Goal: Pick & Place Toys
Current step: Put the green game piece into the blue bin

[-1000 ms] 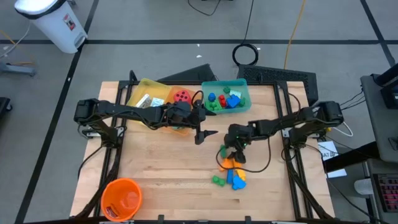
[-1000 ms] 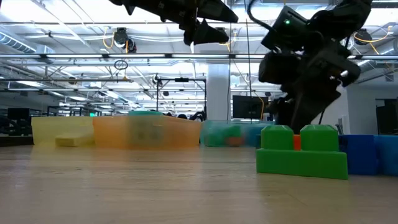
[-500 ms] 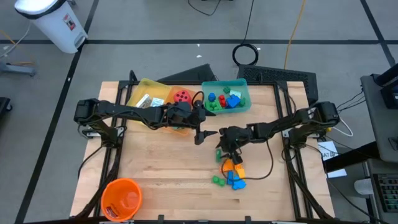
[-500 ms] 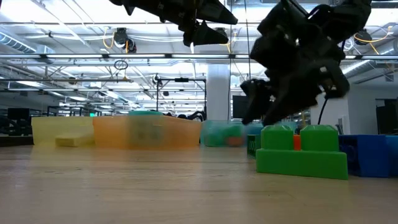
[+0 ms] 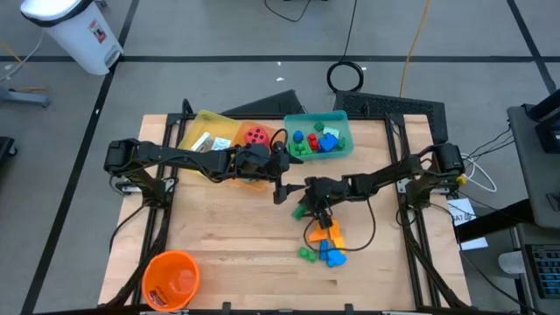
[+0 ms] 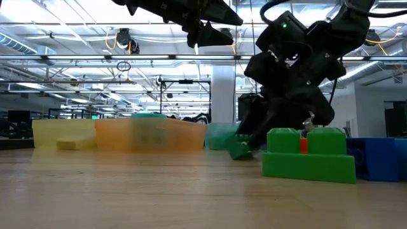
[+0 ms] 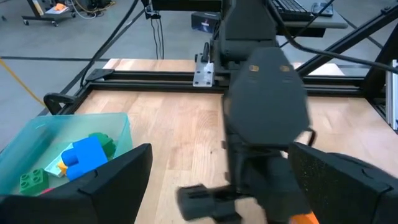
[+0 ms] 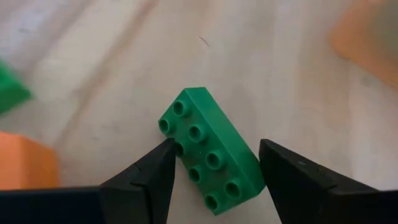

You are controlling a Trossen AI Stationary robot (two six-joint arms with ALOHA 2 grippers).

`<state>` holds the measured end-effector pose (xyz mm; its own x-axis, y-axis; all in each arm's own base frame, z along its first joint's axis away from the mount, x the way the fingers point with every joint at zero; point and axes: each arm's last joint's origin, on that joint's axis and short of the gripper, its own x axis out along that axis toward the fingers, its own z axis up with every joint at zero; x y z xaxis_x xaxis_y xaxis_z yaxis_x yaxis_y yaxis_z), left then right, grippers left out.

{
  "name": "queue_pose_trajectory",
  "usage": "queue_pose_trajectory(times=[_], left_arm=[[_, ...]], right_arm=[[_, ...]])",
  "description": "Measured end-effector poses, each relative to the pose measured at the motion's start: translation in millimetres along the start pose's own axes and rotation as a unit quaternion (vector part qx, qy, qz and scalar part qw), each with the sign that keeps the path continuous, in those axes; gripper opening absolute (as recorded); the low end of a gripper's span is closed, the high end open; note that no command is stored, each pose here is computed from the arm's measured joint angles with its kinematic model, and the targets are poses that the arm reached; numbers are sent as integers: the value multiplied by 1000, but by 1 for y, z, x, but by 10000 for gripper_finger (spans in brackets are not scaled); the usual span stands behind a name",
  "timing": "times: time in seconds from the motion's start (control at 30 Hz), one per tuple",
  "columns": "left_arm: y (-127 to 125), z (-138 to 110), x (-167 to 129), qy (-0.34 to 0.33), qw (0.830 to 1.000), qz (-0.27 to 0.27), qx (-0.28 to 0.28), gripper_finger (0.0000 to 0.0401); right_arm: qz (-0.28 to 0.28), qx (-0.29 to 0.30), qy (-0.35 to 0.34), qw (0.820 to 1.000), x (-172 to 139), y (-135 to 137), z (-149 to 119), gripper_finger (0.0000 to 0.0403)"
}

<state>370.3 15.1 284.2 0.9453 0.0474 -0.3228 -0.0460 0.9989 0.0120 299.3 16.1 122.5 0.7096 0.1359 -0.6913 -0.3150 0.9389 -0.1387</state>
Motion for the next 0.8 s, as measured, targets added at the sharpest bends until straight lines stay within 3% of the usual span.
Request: queue_pose_trajectory(times=[0.53,0.67,0.8], left_arm=[[0,-1,0,7,1000,0,-6,379],[0,-2,0,10,1000,0,-6,379],[0,-2,0,10,1000,0,-6,379]], right_arm=[[5,15,58,998,-3,-7,-14,200],[7,1,56,998,-4,-7,-13,170],[8,3,51,999,-9,-7,-11,111]])
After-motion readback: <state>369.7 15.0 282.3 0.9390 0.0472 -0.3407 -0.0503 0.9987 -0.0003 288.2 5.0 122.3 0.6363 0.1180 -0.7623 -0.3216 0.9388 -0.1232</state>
